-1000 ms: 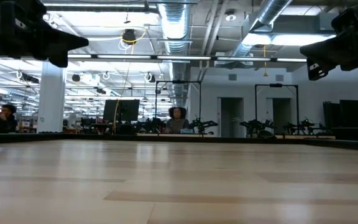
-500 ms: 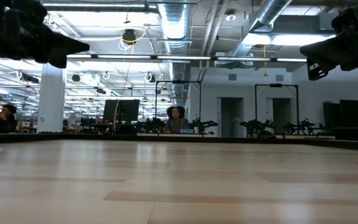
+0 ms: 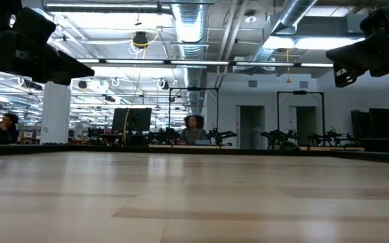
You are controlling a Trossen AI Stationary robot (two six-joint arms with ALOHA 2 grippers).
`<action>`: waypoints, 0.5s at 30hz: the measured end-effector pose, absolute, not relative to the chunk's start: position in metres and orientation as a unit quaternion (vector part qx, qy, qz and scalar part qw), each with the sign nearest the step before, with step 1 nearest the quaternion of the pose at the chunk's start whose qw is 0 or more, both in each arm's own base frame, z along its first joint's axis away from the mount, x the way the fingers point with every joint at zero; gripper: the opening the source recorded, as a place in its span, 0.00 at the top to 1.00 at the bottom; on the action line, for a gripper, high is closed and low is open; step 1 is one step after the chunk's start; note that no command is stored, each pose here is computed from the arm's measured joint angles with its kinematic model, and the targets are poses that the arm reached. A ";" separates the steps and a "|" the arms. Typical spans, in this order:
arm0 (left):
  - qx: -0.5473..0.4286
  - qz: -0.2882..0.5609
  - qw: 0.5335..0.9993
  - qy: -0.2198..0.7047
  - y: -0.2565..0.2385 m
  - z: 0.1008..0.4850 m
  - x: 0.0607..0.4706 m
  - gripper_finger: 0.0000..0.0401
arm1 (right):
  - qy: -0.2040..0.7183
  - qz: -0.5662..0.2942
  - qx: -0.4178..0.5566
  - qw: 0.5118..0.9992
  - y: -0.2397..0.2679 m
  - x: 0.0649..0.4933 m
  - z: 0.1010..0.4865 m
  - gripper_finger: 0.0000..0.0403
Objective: Pick and place USB-C Cables
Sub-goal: Return to Home Position
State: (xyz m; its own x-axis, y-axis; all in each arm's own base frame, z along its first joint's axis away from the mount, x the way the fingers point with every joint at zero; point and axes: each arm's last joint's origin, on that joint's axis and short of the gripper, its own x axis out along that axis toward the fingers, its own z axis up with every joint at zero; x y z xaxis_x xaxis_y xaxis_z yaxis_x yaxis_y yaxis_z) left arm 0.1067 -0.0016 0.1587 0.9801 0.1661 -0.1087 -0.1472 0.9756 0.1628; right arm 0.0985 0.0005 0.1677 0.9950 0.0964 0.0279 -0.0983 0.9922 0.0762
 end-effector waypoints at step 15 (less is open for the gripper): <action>0.062 0.084 0.994 -0.012 -0.001 0.170 0.099 1.00 | -0.012 0.049 0.039 0.998 0.000 0.099 0.168 0.88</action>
